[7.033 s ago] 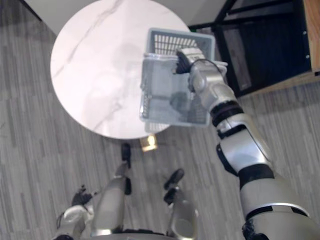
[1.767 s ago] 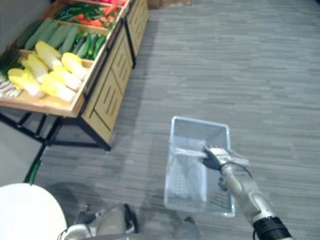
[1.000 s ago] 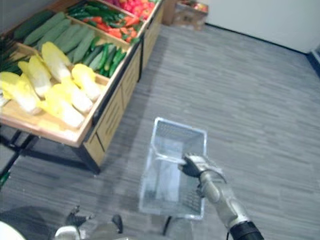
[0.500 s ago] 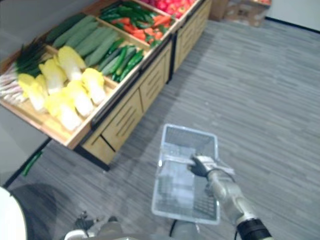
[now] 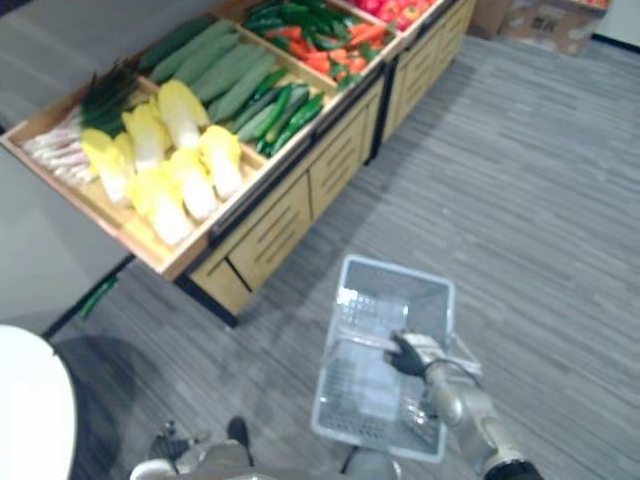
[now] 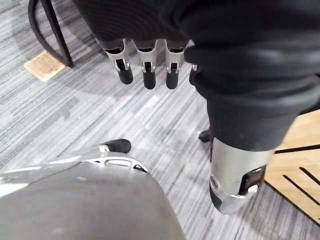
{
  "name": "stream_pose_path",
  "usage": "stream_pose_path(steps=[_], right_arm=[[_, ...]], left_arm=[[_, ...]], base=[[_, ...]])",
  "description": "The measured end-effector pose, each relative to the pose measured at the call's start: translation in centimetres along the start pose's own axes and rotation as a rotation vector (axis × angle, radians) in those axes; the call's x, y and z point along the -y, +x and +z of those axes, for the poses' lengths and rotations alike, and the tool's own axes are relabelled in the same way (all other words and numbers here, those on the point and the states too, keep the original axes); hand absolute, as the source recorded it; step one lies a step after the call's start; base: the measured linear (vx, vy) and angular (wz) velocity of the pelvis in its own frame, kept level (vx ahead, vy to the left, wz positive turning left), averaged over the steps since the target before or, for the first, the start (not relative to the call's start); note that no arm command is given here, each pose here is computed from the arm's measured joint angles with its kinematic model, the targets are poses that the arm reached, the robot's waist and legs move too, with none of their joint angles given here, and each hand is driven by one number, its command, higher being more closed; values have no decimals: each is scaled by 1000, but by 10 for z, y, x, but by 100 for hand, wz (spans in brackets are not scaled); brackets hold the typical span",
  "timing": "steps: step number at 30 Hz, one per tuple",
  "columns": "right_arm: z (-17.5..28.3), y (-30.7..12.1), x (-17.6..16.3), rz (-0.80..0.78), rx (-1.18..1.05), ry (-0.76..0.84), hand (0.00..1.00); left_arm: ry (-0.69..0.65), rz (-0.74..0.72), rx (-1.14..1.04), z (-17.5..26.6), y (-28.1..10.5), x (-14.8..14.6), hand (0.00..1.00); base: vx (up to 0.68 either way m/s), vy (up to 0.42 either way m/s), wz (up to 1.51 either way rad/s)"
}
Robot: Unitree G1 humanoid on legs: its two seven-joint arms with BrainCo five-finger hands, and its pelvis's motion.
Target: Pick vegetable in the basket
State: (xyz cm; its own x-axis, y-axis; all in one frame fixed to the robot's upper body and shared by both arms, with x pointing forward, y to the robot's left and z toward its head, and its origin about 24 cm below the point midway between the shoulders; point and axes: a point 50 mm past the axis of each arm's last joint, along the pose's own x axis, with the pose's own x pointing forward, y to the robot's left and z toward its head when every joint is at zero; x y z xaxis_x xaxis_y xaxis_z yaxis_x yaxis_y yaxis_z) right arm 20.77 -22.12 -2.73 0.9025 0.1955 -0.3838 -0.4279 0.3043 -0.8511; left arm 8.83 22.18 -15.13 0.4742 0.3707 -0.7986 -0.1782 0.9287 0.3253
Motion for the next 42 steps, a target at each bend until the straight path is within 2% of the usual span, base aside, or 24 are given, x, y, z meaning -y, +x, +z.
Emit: stream_pose_path(steps=[5,6,11,14,23,29,42], right_arm=[[-2,-2,-2,0,-8,6,100],[4,-4,-16,-5,-25,128,100],[4,-4,-16,-4,-28,133,100],[-1,-3,-20,-22,-71,188,100],[-47,-27,-26,-190,-362,472,100],[-59,-40,-37,-179,-449,479,100],[-58,-39,-36,-178,-435,465,100]], left_arm=[[50,-40,15,2,-1,10,0],[122,-25,35,6,2,-2,0],[121,-24,35,6,2,-2,0],[119,-22,35,7,3,-3,0],[102,-32,36,7,3,-4,0],[87,-26,24,4,2,-7,0],[85,-30,15,0,2,-8,0]], base=[[-10,90,-23],[-14,49,-13],[0,0,-2],[0,-1,-14],[-13,-3,-10],[-5,0,1],[0,0,0]])
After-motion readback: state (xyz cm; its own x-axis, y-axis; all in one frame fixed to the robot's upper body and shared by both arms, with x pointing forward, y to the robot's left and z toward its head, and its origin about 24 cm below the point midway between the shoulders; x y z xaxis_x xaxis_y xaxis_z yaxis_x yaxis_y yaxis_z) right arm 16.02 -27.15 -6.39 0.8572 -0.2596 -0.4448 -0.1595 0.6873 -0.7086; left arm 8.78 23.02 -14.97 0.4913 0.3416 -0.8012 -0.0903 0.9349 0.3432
